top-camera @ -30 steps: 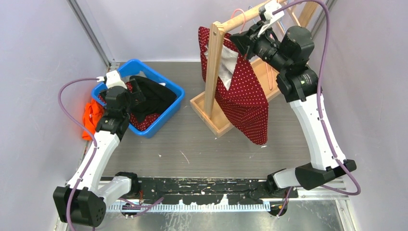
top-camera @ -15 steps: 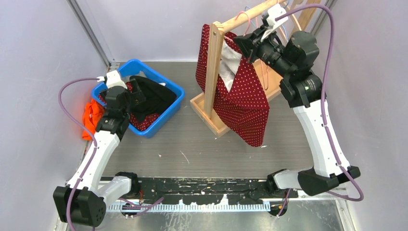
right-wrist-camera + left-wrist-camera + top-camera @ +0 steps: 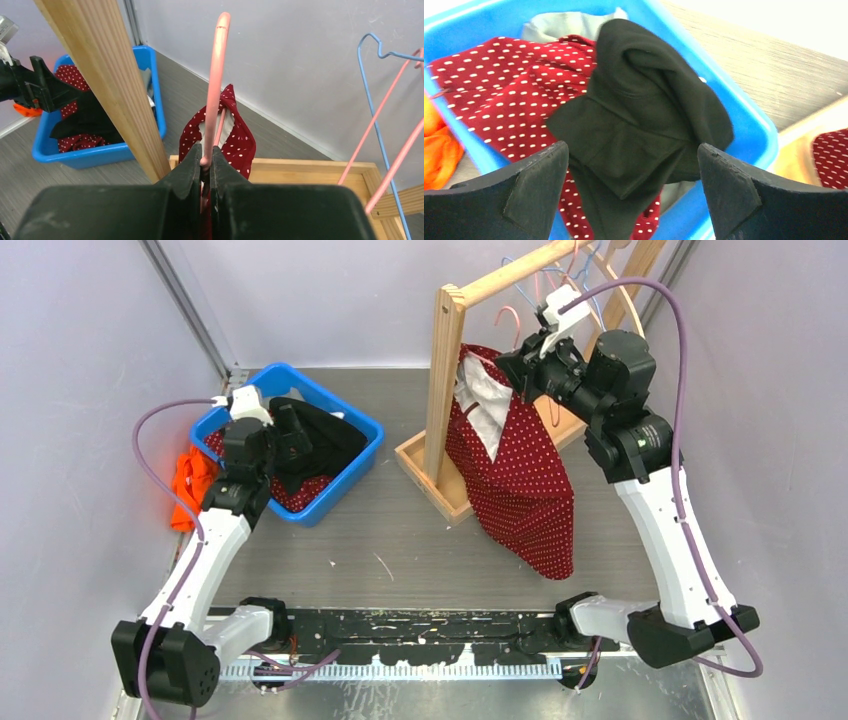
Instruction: Remove the skirt from the hanger
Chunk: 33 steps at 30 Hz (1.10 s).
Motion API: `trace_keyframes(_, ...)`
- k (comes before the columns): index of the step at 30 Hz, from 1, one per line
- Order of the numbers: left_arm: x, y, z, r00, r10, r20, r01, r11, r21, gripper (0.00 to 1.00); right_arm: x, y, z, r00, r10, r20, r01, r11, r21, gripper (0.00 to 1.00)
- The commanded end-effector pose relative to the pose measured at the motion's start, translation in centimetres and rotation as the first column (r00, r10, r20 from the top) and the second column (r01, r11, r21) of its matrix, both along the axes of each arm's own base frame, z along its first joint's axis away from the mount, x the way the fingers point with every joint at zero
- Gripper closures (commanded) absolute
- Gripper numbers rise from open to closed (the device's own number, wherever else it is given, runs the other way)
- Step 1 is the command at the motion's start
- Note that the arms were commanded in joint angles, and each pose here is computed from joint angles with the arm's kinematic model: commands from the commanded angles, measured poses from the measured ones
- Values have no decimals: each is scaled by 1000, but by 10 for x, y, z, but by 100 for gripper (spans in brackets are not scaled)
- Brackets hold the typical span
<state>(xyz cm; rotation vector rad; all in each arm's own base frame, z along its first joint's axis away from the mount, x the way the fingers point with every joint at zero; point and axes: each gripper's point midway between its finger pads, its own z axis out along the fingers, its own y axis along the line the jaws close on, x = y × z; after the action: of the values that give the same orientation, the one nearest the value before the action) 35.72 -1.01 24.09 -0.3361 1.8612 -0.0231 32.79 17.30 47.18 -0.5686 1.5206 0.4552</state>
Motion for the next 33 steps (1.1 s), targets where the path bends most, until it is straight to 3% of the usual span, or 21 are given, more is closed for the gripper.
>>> trace_keyframes(1, 1, -56, 55, 962, -227, 151, 238, 970, -55, 1, -30, -12, 55, 988, -10, 151, 4, 999, 44, 99)
trace_keyframes(8, -25, -172, 120, 800, -539, 265, 553, 833, 24, 1, -82, -27, 85, 977, 16, 213, -27, 998, 50, 99)
trace_keyframes(13, -47, -222, 157, 683, -638, 356, 675, 737, 25, 1, -137, -37, 102, 961, 70, 268, -88, 995, 55, 99)
trace_keyframes(16, -55, -236, 170, 647, -655, 391, 704, 710, 23, 1, -166, -41, 110, 946, 98, 310, -124, 990, 63, 99)
trace_keyframes(21, -72, -249, 189, 608, -669, 428, 735, 678, 16, 1, -192, -47, 115, 933, 119, 340, -149, 987, 62, 99)
trace_keyframes(29, -74, -234, 187, 662, -628, 409, 683, 731, 16, 1, -257, -54, 125, 871, 206, 446, -246, 969, 32, 99)
trace_keyframes(33, -82, -228, 196, 660, -616, 430, 683, 731, -1, 1, -280, -54, 128, 840, 257, 478, -304, 952, 22, 99)
